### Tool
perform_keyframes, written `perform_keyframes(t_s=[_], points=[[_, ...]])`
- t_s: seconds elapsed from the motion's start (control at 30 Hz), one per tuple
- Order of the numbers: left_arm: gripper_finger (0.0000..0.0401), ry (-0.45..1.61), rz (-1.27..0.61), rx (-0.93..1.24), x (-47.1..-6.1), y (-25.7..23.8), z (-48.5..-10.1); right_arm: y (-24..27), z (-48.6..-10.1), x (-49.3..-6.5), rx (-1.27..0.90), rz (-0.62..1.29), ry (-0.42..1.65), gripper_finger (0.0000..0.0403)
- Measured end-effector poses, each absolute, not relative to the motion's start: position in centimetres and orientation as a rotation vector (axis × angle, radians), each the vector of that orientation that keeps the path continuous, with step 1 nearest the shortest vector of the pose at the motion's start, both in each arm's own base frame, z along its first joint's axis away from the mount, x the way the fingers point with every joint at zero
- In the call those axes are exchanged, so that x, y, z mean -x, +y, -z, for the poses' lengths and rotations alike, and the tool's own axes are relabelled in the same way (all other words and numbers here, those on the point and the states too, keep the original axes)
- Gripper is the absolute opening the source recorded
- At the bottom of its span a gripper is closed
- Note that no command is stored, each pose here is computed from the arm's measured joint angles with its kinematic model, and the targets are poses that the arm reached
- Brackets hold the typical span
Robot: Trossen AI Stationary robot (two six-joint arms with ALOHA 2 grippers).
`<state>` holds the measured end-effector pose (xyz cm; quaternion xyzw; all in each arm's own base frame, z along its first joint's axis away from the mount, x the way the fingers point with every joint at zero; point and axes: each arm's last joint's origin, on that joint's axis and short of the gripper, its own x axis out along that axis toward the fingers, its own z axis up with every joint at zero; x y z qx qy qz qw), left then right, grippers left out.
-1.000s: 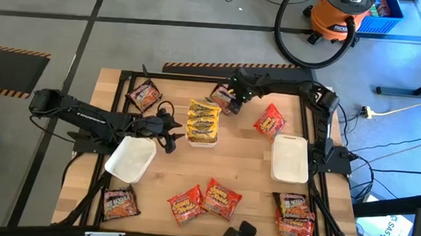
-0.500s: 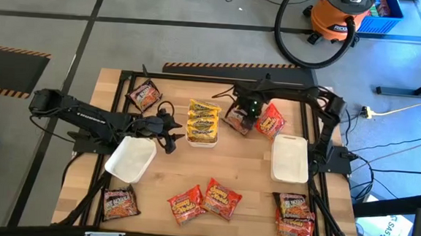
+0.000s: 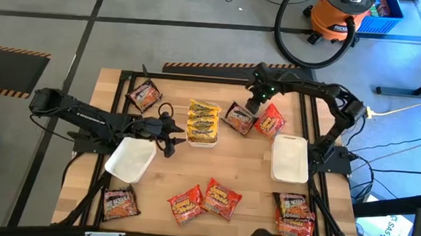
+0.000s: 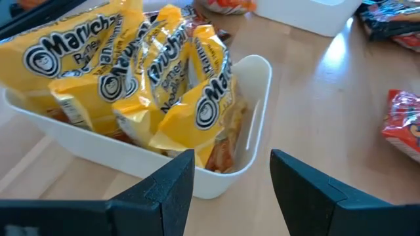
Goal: Sort Maruchan noodles
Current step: Put the middle top black noodle pack into the left white bin
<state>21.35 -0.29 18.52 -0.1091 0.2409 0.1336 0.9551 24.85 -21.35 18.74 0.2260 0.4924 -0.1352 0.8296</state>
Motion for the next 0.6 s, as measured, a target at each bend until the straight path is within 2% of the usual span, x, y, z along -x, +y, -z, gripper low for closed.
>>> perform_keyframes(t_s=[0.1, 0.17, 0.43, 0.6], points=[[0.0192, 0.482, -0.267, 0.221, -21.4, -0.4, -18.6, -21.5, -18.2, -24.3, -0.513, 0.296, 1.042, 0.0192], [0.0192, 0.477, -0.269, 0.222, -21.4, -0.3, -18.6, -21.5, -18.2, -24.3, -0.527, 0.275, 1.034, 0.0208], [0.0192, 0.467, -0.269, 0.210, -21.5, -0.1, -18.7, -22.5, -15.9, -24.6, -0.618, 0.281, 1.035, 0.0330], [0.0192, 0.470, -0.257, 0.209, -21.5, -0.1, -18.7, -22.6, -14.1, -24.8, -0.663, 0.260, 1.081, 0.0362]])
